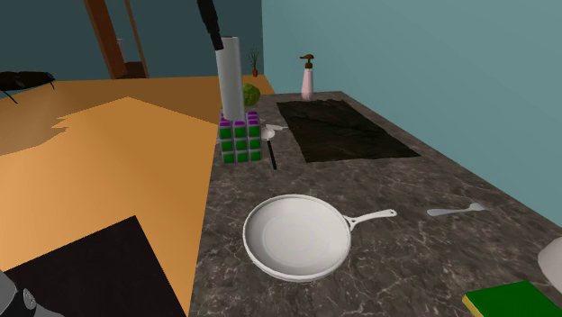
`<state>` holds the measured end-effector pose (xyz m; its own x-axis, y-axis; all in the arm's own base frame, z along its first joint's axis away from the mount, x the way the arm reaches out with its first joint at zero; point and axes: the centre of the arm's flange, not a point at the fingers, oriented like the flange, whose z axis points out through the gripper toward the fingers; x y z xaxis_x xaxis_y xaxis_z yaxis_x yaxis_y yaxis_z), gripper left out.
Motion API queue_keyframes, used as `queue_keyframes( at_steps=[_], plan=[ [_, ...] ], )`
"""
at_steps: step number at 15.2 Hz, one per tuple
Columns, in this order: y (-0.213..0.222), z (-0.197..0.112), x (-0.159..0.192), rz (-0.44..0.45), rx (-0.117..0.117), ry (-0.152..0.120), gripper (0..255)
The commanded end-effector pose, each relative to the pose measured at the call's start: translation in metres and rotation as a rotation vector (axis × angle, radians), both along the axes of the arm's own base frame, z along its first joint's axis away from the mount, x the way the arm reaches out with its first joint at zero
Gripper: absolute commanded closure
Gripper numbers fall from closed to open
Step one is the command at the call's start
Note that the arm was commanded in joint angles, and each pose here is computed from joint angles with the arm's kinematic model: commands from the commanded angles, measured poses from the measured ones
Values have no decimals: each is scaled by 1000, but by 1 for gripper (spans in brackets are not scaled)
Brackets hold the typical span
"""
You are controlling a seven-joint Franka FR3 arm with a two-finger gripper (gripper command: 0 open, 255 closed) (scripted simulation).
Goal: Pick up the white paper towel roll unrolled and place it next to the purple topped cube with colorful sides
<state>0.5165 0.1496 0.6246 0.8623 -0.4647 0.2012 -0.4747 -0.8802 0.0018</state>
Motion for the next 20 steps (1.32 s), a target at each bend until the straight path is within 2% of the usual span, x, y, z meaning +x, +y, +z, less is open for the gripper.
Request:
queue_keyframes(
  at_steps=[1, 20],
  plan=[
    [0, -10, -1, 0, 0, 0, 255],
    [0, -111, -1, 0, 0, 0, 255]
  ],
)
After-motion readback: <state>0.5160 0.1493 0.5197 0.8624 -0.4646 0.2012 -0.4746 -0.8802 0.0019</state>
